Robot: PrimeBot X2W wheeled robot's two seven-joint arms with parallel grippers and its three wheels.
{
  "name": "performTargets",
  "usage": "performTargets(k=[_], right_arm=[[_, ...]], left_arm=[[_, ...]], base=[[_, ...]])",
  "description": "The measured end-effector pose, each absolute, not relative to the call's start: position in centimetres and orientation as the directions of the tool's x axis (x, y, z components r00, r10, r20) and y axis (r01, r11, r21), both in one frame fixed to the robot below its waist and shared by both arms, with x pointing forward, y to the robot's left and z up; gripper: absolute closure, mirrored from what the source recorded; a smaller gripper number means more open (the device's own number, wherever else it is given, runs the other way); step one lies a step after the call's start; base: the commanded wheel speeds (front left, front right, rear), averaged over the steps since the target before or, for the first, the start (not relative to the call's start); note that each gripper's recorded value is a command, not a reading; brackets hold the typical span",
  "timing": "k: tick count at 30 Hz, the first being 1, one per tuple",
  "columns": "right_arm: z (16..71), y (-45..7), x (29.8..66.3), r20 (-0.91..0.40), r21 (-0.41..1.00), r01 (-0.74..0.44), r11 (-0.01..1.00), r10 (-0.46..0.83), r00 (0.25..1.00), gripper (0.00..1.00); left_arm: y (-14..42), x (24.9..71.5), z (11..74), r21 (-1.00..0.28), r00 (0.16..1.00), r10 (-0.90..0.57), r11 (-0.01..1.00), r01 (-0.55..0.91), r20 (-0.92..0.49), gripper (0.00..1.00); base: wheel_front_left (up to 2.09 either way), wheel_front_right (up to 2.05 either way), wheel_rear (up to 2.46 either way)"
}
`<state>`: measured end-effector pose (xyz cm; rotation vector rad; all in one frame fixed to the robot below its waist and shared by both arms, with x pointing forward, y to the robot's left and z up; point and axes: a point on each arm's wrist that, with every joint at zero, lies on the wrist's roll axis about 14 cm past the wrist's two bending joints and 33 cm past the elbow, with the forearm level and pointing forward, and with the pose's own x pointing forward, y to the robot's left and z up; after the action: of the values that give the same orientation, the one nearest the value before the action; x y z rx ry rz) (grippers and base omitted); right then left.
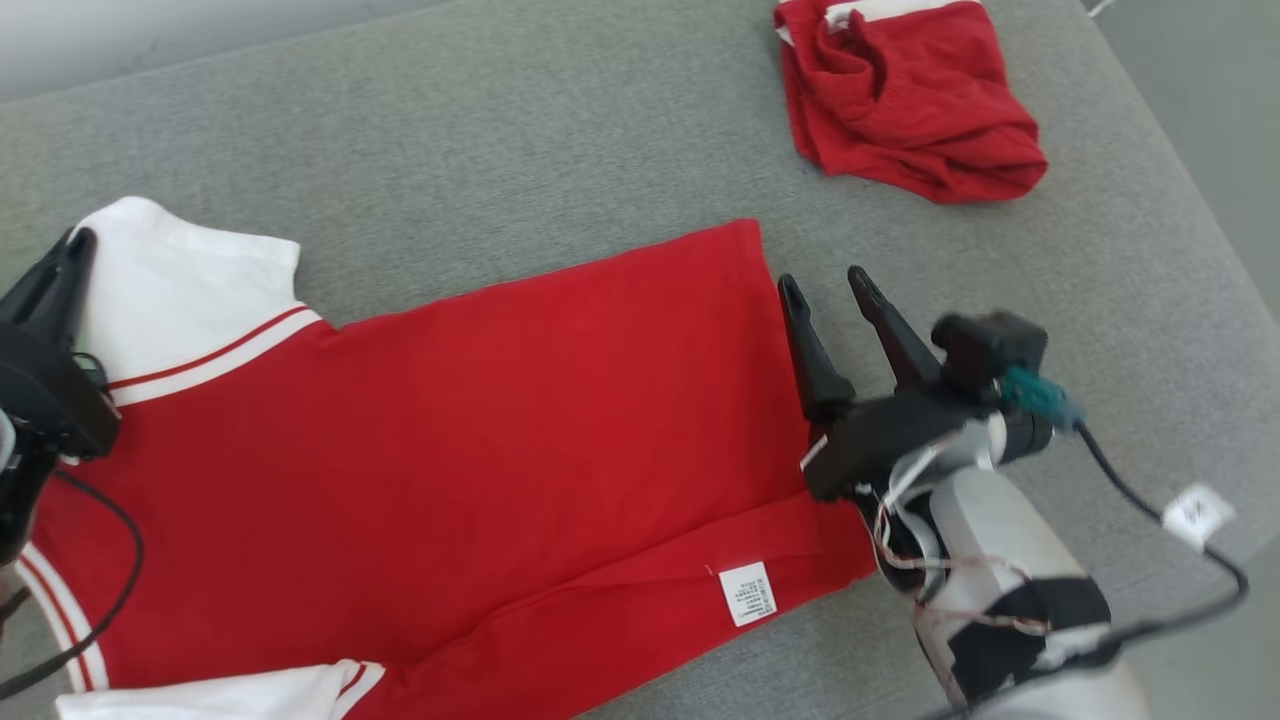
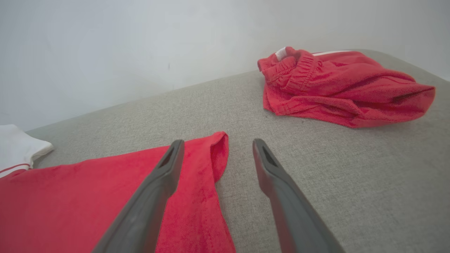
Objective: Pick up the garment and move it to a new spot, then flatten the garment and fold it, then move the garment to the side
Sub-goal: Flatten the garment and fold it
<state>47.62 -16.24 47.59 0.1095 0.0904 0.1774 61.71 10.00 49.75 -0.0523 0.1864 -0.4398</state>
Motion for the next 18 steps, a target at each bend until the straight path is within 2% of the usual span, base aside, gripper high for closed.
performTargets(k=[11, 18], right_arm=[[46.8, -17.2, 52.4, -0.197, 0.126, -0.140, 0.982, 0.163, 0.967, 0.00], [45.1, -17.7, 54.2, -0.296, 0.111, -0.113, 0.987, 0.142, 0.945, 0.00]], left_arm=[[10.2, 60.5, 51.3, -0.083, 0.894, -0.435, 0.900, 0.428, -0.106, 1.00], [10.7, 59.9, 51.3, -0.081, 0.896, -0.433, 0.901, 0.426, -0.100, 1.00]], base=[[0.00, 0.00, 0.00], [0.00, 0.00, 0.00]])
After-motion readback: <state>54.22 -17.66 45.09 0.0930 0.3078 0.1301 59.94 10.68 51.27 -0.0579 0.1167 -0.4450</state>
